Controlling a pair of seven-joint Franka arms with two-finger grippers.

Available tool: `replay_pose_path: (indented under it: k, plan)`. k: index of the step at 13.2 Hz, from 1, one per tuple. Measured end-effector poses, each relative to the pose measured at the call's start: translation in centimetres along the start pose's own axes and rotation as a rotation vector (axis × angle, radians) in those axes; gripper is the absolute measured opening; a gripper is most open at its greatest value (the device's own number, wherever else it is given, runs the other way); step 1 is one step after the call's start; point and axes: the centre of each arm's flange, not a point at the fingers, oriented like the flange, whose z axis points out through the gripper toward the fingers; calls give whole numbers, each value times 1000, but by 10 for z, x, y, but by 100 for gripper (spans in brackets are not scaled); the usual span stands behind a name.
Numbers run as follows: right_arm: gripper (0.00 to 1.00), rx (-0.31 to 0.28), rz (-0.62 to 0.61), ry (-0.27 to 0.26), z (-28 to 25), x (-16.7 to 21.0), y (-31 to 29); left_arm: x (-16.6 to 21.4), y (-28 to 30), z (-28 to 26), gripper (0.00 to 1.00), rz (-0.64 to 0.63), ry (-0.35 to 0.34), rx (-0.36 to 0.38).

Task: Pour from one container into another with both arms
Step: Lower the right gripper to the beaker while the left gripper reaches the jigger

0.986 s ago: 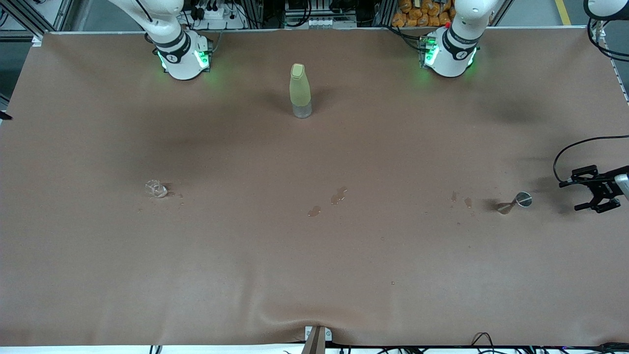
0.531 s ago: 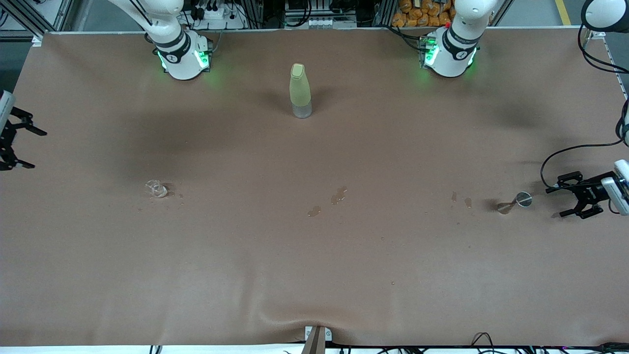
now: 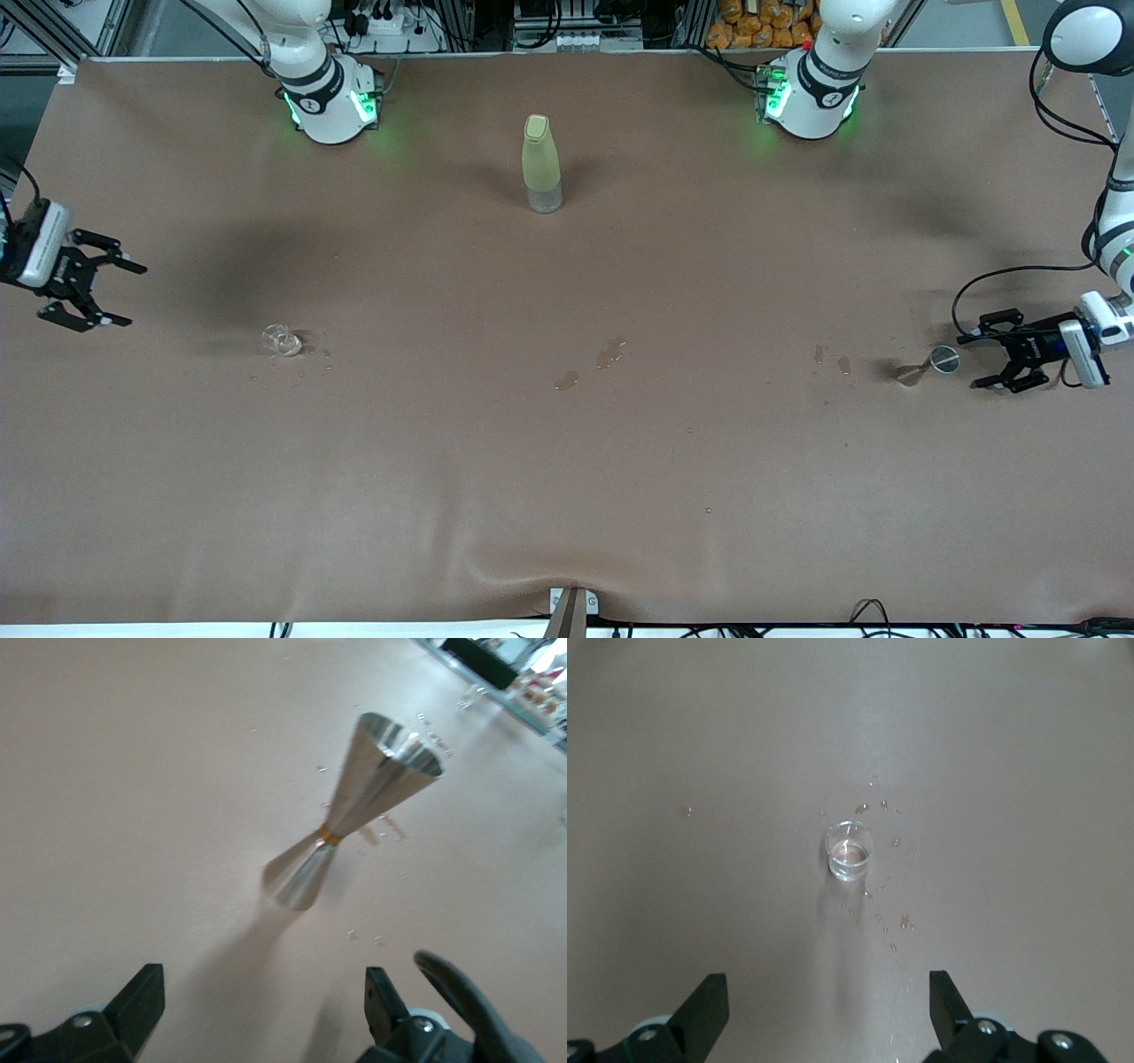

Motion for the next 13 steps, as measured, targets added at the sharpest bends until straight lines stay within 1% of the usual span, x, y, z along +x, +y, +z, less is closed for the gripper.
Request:
replay_pose_path:
  k: [1,6,8,11,13]
  plan:
    - [100,-5,-4,40,13,-8,-2,2,1,5,100,2,5,-19]
    - [100,-32,-1,231,73,-44,-16,4,6,11,100,21,16,-64]
    - [100,-60,-5,293,94,-61,-25,5,8,13,100,27,24,-89]
    - [100,-92,49,378,122,-84,-40,7,10,23,100,52,27,-116]
    - [100,-114,80,429,138,-94,-47,4,11,35,100,85,39,-152]
